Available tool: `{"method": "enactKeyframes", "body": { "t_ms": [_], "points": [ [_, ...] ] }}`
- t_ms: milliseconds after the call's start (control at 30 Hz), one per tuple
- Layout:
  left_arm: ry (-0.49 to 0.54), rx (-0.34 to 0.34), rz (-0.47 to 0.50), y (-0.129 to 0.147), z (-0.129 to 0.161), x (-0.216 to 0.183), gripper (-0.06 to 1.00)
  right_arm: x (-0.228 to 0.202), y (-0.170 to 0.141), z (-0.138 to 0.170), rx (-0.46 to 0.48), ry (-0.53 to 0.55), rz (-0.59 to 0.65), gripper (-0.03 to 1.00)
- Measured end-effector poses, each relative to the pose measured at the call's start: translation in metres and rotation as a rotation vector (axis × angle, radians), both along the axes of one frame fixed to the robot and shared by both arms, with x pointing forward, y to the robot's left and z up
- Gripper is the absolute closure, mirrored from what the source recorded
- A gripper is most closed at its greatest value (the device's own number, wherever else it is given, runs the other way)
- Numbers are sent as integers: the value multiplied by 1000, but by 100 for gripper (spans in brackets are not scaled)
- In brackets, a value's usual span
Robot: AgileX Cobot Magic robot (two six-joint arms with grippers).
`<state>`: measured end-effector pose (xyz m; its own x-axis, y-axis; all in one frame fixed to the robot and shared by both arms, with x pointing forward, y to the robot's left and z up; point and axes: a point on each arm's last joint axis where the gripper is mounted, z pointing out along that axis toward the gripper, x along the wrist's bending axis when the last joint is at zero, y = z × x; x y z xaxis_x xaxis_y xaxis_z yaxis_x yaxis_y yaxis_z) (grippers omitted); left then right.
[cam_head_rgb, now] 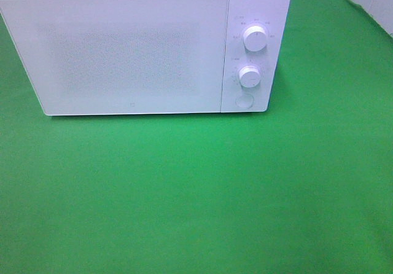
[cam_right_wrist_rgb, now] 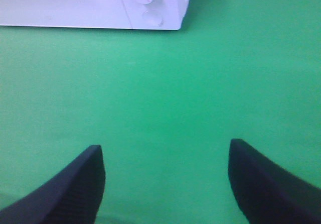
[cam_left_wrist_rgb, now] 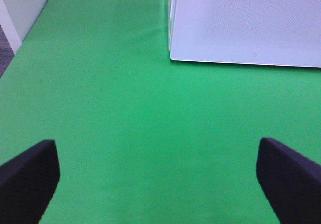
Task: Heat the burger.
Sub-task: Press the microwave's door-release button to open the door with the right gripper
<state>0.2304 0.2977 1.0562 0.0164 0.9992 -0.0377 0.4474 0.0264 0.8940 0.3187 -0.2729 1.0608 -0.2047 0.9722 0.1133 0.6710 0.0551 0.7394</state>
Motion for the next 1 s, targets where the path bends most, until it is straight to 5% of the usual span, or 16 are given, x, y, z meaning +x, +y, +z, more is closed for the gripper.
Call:
{"method": "enactKeyframes", "body": {
  "t_ms": [300, 533, 1000],
  "points": [
    [0, 0, 0, 0, 0, 0, -5, -43, -22, 3, 2, -71, -178, 29],
    [0, 0, 0, 0, 0, 0, -5, -70, -26, 2, 5, -215, -192, 29],
    [0, 0, 0, 0, 0, 0, -5, -84, -27, -10, 6, -256, -188, 29]
  ]
}}
